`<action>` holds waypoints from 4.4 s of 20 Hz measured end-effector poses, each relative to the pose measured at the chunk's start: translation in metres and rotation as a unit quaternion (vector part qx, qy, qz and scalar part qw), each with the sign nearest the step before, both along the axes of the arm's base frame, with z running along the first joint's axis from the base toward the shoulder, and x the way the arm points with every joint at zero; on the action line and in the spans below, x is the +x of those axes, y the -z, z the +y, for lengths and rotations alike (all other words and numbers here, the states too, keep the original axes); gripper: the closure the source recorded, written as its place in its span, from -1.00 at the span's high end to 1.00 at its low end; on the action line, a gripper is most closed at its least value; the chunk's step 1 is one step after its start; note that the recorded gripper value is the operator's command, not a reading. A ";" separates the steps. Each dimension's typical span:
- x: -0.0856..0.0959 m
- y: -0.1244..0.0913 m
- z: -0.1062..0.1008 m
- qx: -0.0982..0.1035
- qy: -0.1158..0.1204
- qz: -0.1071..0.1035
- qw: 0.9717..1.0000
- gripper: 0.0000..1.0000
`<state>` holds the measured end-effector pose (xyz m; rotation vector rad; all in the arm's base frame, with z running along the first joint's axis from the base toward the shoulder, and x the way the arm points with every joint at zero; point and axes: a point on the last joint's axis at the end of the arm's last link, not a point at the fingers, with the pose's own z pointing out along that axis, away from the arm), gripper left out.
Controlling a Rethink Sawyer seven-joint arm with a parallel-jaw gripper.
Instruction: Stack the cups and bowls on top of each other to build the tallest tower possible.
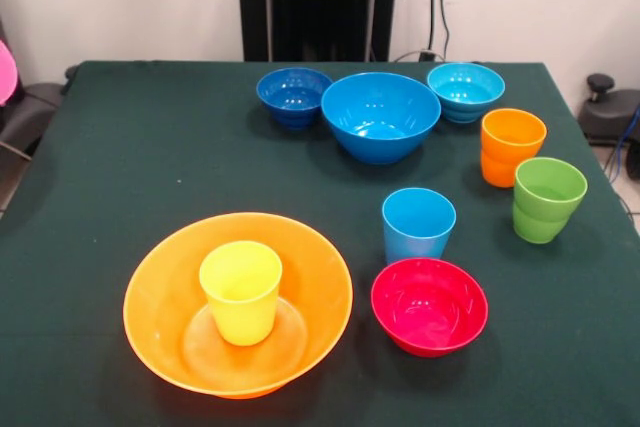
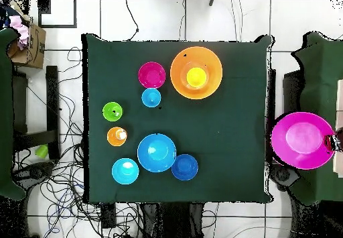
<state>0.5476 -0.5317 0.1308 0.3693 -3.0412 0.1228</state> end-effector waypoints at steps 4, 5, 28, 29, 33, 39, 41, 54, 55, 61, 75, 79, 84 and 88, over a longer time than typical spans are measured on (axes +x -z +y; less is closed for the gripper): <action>-0.005 -0.010 -0.012 0.024 0.027 -0.024 0.999 -1.00; -0.009 -0.013 -0.018 0.029 0.037 -0.030 0.998 -1.00; -0.026 -0.065 -0.032 0.027 0.058 -0.049 0.997 -1.00; -0.027 -0.070 -0.027 0.027 0.054 -0.047 0.997 -1.00; -0.029 -0.088 -0.005 0.027 0.042 -0.040 0.998 -1.00; -0.033 -0.115 0.043 0.035 0.021 -0.026 0.999 -1.00; -0.034 -0.123 0.064 0.037 0.012 -0.022 0.999 -1.00; -0.026 -0.154 0.182 0.048 -0.031 -0.003 0.998 -1.00; -0.024 -0.154 0.191 0.046 -0.033 -0.004 0.998 -1.00; -0.018 -0.139 0.230 0.027 -0.028 -0.023 0.999 -1.00; -0.020 -0.074 0.303 0.011 0.054 -0.090 0.994 -1.00; -0.032 -0.049 0.315 0.010 0.064 -0.093 0.994 -1.00; -0.042 -0.027 0.326 0.017 0.067 -0.093 0.993 -1.00; -0.048 -0.020 0.326 0.024 0.071 -0.086 0.993 -1.00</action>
